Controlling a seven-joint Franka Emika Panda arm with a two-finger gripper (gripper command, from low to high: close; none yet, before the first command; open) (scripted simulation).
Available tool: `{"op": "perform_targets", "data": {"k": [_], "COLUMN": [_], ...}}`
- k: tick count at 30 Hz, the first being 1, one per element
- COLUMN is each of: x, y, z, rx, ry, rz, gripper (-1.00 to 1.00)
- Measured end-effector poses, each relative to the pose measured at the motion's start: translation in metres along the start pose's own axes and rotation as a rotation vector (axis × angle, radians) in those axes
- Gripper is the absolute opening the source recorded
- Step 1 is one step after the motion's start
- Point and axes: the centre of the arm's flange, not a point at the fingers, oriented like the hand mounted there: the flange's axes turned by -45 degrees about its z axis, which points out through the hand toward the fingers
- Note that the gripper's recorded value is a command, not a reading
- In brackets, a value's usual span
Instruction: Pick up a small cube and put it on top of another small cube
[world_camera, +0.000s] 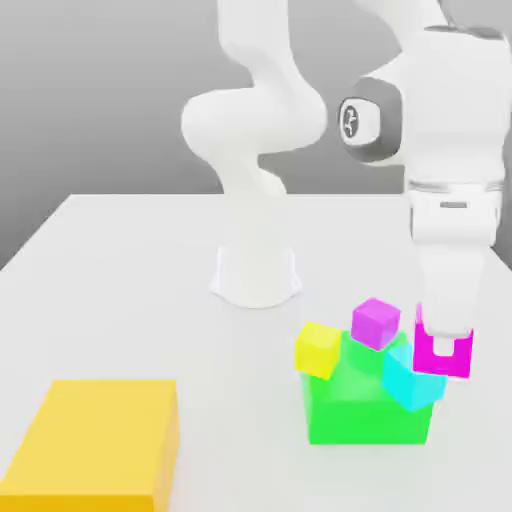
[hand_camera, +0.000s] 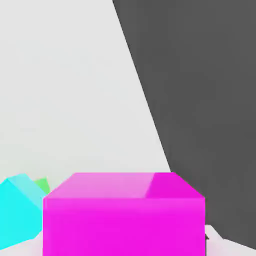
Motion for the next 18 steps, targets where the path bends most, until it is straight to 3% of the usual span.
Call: {"op": "perform_targets", "data": {"k": [8,15,16,18], "x": [-0.095,-0.111,-0.112,-0.112], "y": [-0.028,-0.058,-0.059,-0.059], "z": [-0.022,0.048,0.054,0.054], "rx": [0.072,0.115,0.114,0.115], "ry": [-0.092,-0.130,-0.130,-0.130], "rz": [0.360,0.386,0.386,0.386], "gripper": [-1.00,-1.00,1.00,1.00]}}
